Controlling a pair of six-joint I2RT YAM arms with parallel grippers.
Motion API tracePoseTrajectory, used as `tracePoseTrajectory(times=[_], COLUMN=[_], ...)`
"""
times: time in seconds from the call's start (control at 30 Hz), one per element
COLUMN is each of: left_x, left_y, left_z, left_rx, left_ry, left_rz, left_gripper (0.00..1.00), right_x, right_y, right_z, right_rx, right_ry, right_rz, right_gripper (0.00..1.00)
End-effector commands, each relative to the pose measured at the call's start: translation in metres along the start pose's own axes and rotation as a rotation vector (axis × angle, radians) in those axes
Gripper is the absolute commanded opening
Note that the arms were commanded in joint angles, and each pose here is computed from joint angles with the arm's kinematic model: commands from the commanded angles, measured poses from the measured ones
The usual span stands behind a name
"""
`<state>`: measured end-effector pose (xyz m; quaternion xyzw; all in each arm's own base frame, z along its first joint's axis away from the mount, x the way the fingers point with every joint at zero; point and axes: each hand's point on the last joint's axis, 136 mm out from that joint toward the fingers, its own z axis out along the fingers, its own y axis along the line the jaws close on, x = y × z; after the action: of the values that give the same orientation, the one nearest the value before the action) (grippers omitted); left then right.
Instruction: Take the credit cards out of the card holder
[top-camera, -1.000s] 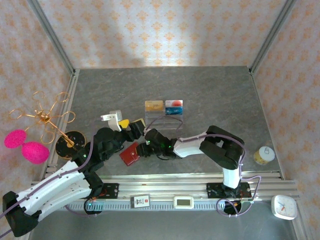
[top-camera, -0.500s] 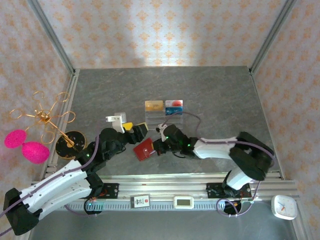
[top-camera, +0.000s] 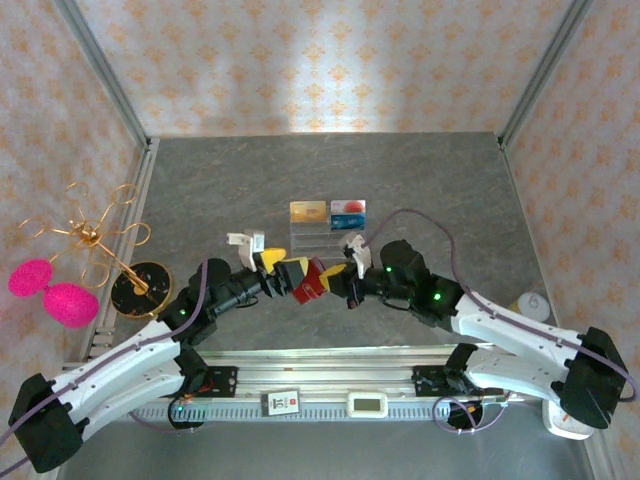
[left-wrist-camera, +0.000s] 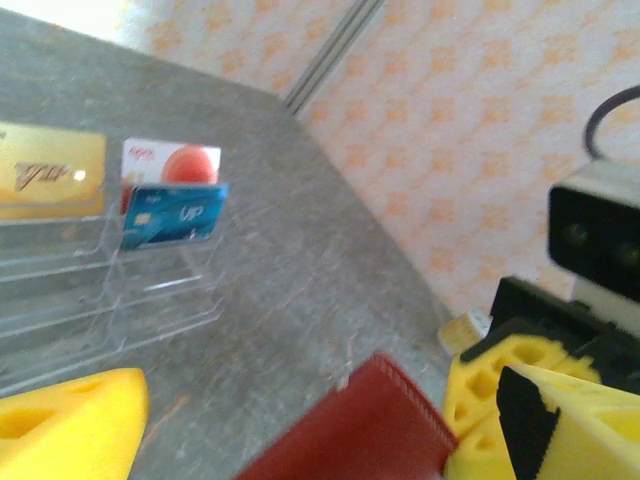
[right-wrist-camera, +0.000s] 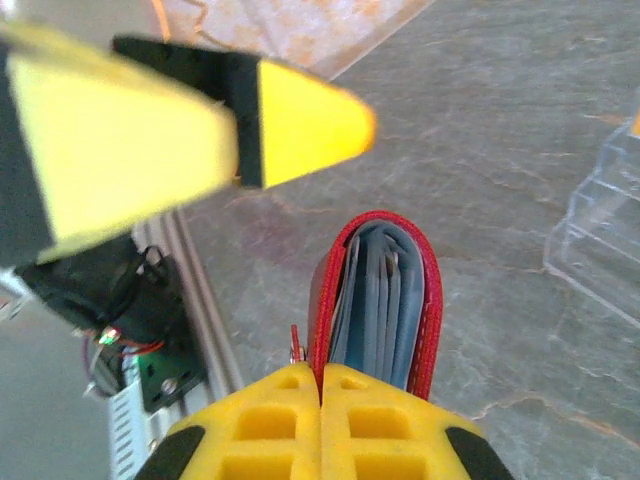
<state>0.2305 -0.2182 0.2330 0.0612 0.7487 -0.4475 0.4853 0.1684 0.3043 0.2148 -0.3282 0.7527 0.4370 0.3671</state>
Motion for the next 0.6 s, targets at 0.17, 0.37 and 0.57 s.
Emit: tracePoseTrajectory(times=[0.17,0.37,0.57], left_x=[0.006,0.016,0.019], left_y=[-0.038,-0.056,-0.063], left_z=[-0.006,-0.009,-0.012], left_rx=[0.240,0.358,0.411], left_ry=[0.056,0.117,0.127], left_rz=[0.040,0.036,0.009], left_gripper=[0.90,0.81,0.59], right_x=[-0.029,-0.050,-0.062], right_y=[0.030,0.012,-0.003], right_z=[-0.019,-0.022,-0.021], right_rx=[-0.142,-0.105,-0.089], right_ry=[-0.034,-0.053,-0.051], right_rz=[-0.104,-0.121,-0.123], right_gripper=[0.00,0.00,0.00])
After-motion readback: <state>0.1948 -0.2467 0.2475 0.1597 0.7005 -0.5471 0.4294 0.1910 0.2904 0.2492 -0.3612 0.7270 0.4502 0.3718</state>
